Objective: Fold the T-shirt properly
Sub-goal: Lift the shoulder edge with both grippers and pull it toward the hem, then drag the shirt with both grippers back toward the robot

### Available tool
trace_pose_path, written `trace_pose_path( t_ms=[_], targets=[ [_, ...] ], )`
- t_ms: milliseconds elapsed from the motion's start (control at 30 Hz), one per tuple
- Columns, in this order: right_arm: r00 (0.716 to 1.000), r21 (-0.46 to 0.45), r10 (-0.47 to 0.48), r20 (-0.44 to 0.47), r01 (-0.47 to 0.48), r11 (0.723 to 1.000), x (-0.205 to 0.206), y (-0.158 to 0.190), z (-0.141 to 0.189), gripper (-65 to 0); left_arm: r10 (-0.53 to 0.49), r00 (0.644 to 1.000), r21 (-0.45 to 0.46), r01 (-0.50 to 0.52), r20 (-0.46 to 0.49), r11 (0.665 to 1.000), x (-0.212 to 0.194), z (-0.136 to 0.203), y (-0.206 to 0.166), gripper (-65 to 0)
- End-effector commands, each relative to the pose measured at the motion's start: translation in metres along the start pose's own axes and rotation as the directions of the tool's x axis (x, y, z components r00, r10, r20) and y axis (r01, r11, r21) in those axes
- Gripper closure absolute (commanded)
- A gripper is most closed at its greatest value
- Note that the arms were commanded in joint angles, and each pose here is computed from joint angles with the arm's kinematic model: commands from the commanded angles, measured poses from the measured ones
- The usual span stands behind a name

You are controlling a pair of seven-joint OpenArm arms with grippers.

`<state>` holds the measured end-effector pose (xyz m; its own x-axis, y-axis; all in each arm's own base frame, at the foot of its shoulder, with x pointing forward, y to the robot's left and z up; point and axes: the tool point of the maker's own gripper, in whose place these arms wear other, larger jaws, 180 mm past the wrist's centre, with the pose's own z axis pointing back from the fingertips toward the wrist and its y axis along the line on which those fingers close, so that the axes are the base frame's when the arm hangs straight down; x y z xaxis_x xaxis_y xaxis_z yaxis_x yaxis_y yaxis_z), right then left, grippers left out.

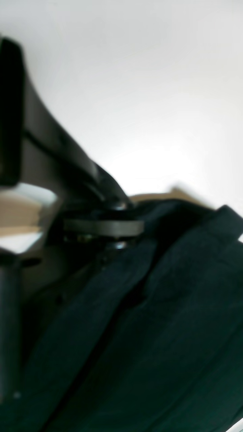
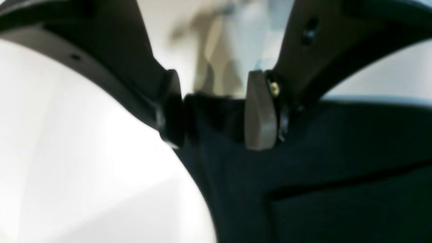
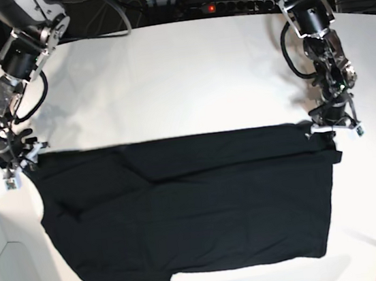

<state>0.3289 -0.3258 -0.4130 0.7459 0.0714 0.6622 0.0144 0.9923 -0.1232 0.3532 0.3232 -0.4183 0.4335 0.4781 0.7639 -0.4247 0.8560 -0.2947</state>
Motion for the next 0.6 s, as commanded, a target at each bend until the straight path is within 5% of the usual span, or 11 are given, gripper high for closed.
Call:
trace_pose_path(
  t_ms=[0, 200, 367, 567],
  targets=[
    [1.000, -0.021, 0.014, 0.009, -0.014, 1.000, 0.009, -0.011, 0.003, -29.8, -0.011, 0.999, 0.006, 0.011, -0.054, 1.000, -0.009, 0.000, 0.001, -0.1],
    [0.998, -0.010, 0.013, -0.055, -0.014, 1.000, -0.019, -0.013, 0.000, -26.1, -0.023, 0.998, 0.021, 0.025, -0.066, 0.999, -0.018, 0.009, 0.012, -0.1],
    [0.997, -0.027, 0.022, -0.071, -0.024, 0.999, -0.021, -0.021, 0.003, 0.0, -0.078, 0.996, 0.015, 0.079, -0.033, 0.997, -0.015, 0.033, 0.014, -0.1],
    [0.995, -0.111, 0.089, -0.054, -0.095, 0.989, -0.011, -0.049, 0.028, 0.0, -0.146, 0.989, 0.001, 0.146, 0.024, 0.989, -0.004, 0.062, 0.010, -0.1]
  ],
)
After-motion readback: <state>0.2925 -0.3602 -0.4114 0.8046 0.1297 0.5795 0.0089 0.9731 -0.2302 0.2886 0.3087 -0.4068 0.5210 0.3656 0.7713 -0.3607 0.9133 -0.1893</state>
